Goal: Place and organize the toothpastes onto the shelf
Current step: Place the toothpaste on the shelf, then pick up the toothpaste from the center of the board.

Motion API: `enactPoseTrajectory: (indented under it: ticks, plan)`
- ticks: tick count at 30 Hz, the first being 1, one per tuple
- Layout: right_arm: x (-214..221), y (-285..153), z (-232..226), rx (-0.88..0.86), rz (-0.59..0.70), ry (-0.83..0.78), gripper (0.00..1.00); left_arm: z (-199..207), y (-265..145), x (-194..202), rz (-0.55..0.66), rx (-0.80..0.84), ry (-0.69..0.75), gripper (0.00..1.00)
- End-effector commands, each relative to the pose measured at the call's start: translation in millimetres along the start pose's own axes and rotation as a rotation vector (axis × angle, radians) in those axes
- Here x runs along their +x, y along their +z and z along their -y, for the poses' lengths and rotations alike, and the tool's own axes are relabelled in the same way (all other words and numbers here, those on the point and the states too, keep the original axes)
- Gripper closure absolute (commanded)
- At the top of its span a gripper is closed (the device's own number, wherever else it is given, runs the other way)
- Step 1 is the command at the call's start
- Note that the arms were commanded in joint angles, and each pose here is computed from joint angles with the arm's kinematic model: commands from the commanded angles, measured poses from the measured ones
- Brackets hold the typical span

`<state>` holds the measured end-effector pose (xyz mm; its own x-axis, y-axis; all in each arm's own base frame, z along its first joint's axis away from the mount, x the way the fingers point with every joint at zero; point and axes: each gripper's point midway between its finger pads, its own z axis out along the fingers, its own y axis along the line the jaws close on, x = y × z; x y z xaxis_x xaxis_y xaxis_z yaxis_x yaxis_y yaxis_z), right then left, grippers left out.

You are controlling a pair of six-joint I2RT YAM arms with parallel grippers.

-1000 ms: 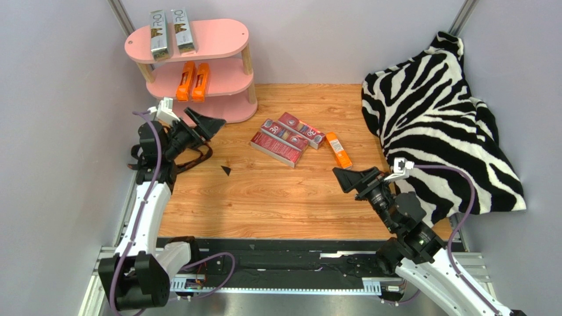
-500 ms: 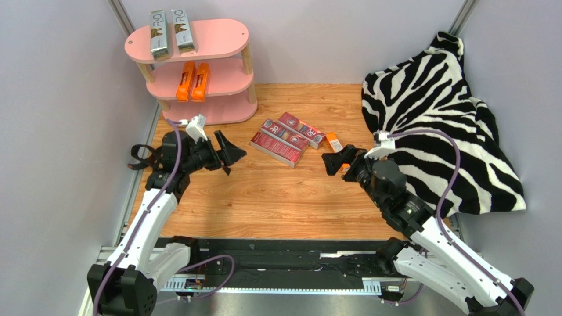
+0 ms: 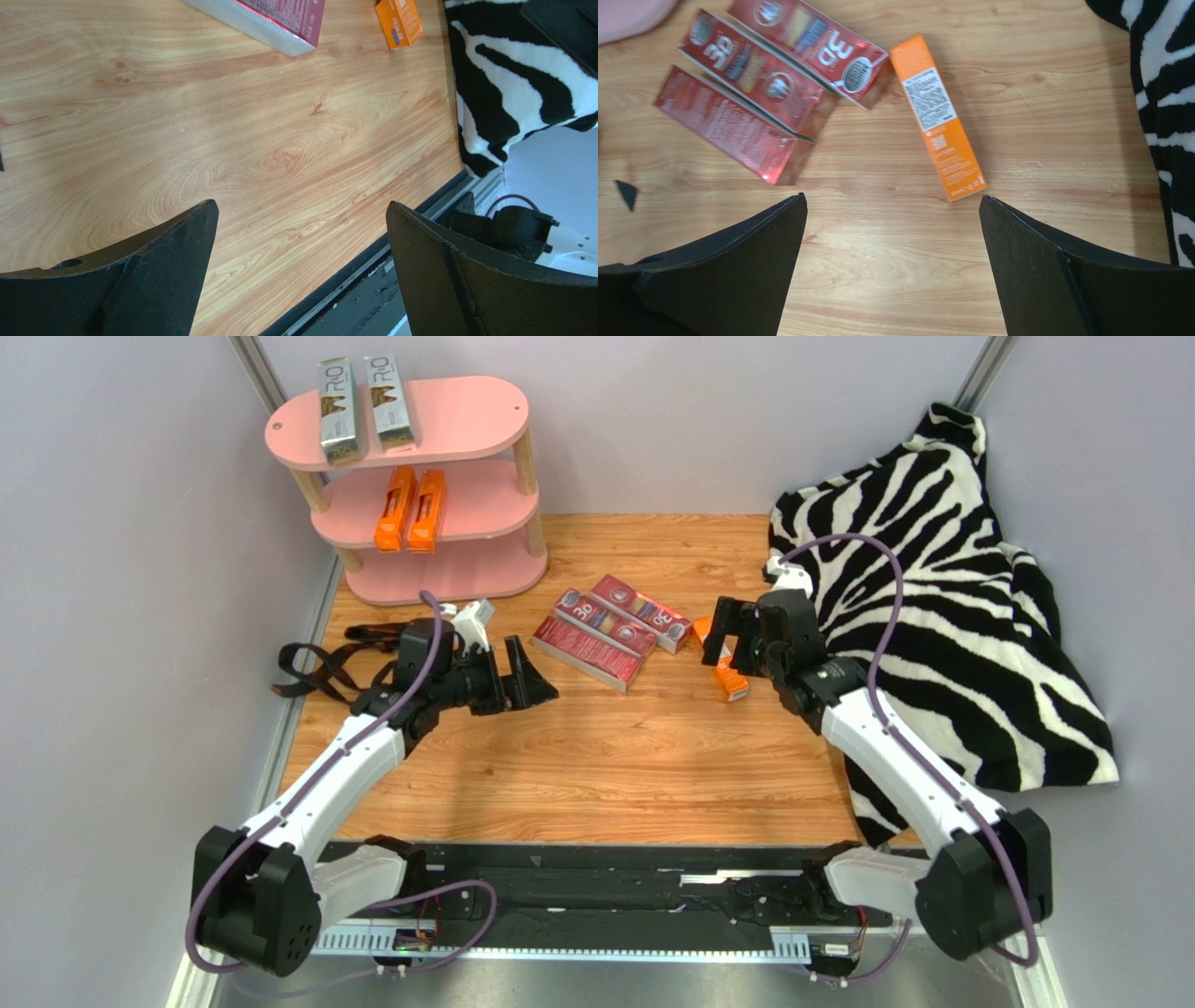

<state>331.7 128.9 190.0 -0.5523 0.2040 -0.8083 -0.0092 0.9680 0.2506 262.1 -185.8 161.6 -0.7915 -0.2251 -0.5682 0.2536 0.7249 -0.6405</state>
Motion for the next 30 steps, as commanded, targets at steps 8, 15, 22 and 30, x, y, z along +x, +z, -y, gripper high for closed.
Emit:
enactPoseTrajectory:
  ticks: [8, 15, 22, 30]
  plan:
    - [37, 75, 14, -0.032, -0.301, -0.032, 0.01, 12, 19, 15, -0.086, 0.091, 0.013, 0.02]
    - [47, 104, 32, 0.031, -0.331, -0.032, 0.03, 13, 17, 24, -0.109, 0.112, 0.014, 0.03]
    - [67, 126, 41, 0.060, -0.391, -0.023, 0.13, 9, 19, 32, -0.127, 0.116, 0.001, 0.03]
    - [91, 135, 46, 0.100, -0.459, 0.036, 0.37, 10, 17, 35, -0.130, 0.121, 0.000, 0.03]
